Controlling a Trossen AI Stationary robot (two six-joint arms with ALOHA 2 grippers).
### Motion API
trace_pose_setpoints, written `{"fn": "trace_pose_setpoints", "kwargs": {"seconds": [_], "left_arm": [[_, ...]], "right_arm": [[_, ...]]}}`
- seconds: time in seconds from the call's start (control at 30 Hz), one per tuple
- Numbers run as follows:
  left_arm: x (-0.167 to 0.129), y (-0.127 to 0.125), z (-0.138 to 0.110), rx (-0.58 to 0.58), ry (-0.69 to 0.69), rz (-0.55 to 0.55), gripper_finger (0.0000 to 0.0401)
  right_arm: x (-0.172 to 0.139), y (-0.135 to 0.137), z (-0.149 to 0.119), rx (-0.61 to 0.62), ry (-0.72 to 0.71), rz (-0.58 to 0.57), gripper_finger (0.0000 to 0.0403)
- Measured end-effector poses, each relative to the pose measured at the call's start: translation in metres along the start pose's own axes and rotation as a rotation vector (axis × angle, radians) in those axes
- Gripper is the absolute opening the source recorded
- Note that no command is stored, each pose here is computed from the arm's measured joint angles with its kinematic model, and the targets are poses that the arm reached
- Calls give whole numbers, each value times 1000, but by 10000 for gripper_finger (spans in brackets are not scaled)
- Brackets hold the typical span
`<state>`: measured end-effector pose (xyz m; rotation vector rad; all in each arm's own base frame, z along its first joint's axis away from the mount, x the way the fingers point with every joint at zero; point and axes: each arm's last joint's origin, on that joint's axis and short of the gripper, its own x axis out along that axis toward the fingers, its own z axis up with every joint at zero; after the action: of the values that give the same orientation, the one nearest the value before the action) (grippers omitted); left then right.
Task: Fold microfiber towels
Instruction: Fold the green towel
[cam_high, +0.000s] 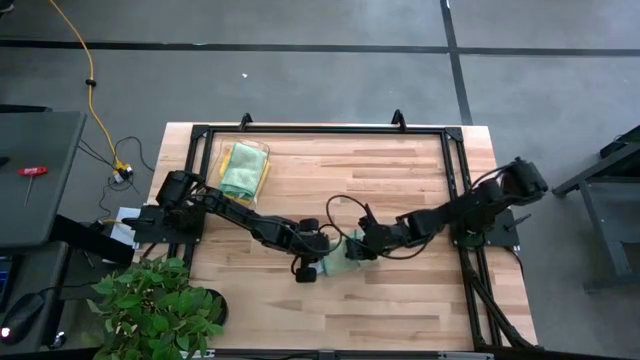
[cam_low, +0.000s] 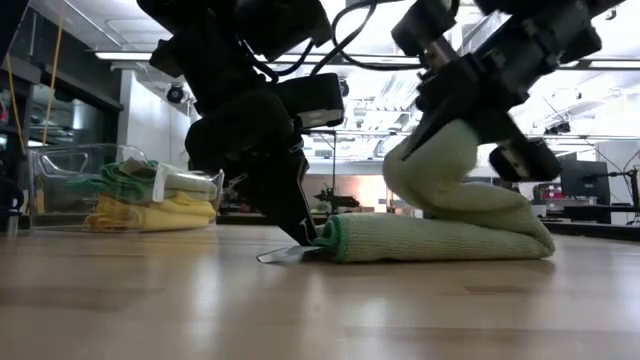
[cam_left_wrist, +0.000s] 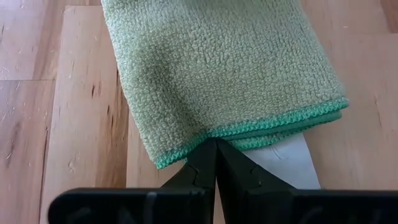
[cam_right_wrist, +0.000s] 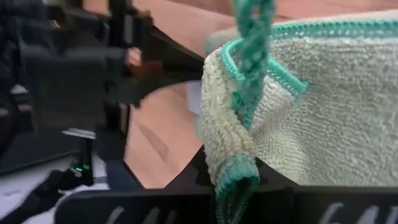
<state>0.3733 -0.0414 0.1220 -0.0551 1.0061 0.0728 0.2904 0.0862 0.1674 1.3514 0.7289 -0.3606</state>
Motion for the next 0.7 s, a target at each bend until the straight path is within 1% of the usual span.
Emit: {"fn": "trace_pose_setpoints", "kwargs": {"seconds": [0.07, 0.23, 0.3, 0.4, 0.47, 0.57, 0.63, 0.7], "left_arm": [[0, 0, 0, -1, -1, 0, 0], [0, 0, 0, -3, -4, 0, 0], [0, 0, 0, -3, -4, 1, 0], [0, 0, 0, -3, -4, 2, 0], [0, 0, 1, -3, -5, 2, 0], [0, 0, 1, -10, -5, 2, 0], [0, 0, 1, -17, -5, 3, 0], [0, 0, 1, -19, -5, 2, 0]], "right_arm": [[4, 0, 2, 18, -5, 18, 0], [9, -2, 3, 26, 15, 6, 0], [9, -1, 3, 27, 16, 19, 0], [9, -1, 4, 20, 19, 25, 0], [9, 2, 5, 2, 19, 53, 2], [8, 7, 7, -19, 15, 101, 24], [8, 11, 8, -43, 12, 143, 51], [8, 11, 9, -64, 19, 153, 85]]}}
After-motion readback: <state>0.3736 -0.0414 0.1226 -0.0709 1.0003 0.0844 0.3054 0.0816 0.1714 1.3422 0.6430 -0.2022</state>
